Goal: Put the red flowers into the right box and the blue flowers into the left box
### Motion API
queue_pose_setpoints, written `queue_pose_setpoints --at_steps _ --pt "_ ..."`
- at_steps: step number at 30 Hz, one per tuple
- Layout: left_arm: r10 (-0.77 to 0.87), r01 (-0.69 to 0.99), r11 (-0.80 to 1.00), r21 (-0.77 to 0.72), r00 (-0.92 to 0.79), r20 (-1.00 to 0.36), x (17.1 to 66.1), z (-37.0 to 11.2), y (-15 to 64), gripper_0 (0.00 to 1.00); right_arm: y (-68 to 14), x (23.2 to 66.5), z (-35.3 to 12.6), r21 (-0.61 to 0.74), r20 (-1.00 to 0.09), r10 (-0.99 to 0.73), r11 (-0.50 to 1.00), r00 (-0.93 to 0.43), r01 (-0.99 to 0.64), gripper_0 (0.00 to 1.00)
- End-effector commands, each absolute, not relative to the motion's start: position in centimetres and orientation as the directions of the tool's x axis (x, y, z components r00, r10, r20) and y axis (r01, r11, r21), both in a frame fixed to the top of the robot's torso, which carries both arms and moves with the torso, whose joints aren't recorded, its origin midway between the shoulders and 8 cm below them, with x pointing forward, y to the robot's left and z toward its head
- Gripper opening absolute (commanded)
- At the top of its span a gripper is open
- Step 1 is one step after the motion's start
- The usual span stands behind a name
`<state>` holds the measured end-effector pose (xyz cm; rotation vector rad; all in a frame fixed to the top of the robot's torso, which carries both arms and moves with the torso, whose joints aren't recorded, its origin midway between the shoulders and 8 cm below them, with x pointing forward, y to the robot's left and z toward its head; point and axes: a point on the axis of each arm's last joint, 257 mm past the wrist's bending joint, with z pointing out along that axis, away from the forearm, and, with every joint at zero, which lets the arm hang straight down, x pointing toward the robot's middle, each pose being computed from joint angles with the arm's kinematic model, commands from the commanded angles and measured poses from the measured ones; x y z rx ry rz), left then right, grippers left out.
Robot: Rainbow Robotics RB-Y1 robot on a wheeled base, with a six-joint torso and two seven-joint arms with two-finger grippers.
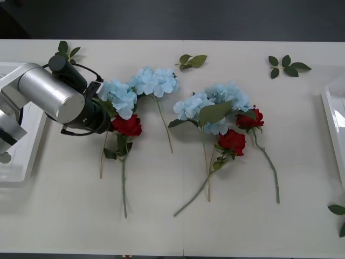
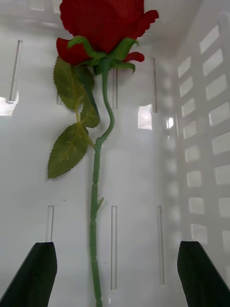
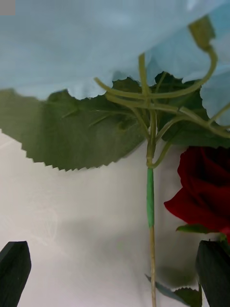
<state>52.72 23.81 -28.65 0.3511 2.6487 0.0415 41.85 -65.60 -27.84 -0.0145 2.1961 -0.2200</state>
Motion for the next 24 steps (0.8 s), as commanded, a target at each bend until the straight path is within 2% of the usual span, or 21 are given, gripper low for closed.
queue_pose_setpoints --at_steps 1,8,15,24 --pt "0.258 0.238 0.966 0.104 -0.834 -0.488 54.8 -26.7 22.9 1.00 -63.9 43.1 -26.1 -0.183 -0.796 -0.148 0.983 -0.587 0.000 0.73" --pt "0.284 0.247 0.959 0.140 -0.834 -0.473 54.6 -27.4 23.2 1.00 -57.0 45.6 -24.5 -0.022 -0.816 -0.049 0.998 -0.576 -0.054 0.73" --pt "0.313 0.260 0.950 0.176 -0.833 -0.456 55.2 -29.2 23.6 1.00 -49.0 46.5 -23.1 0.137 -0.770 0.030 0.983 -0.638 -0.119 0.73" --pt "0.318 0.263 0.948 0.182 -0.832 -0.454 55.3 -29.4 23.7 1.00 -42.1 46.8 -20.9 0.154 -0.665 0.015 0.981 -0.747 -0.117 0.73"
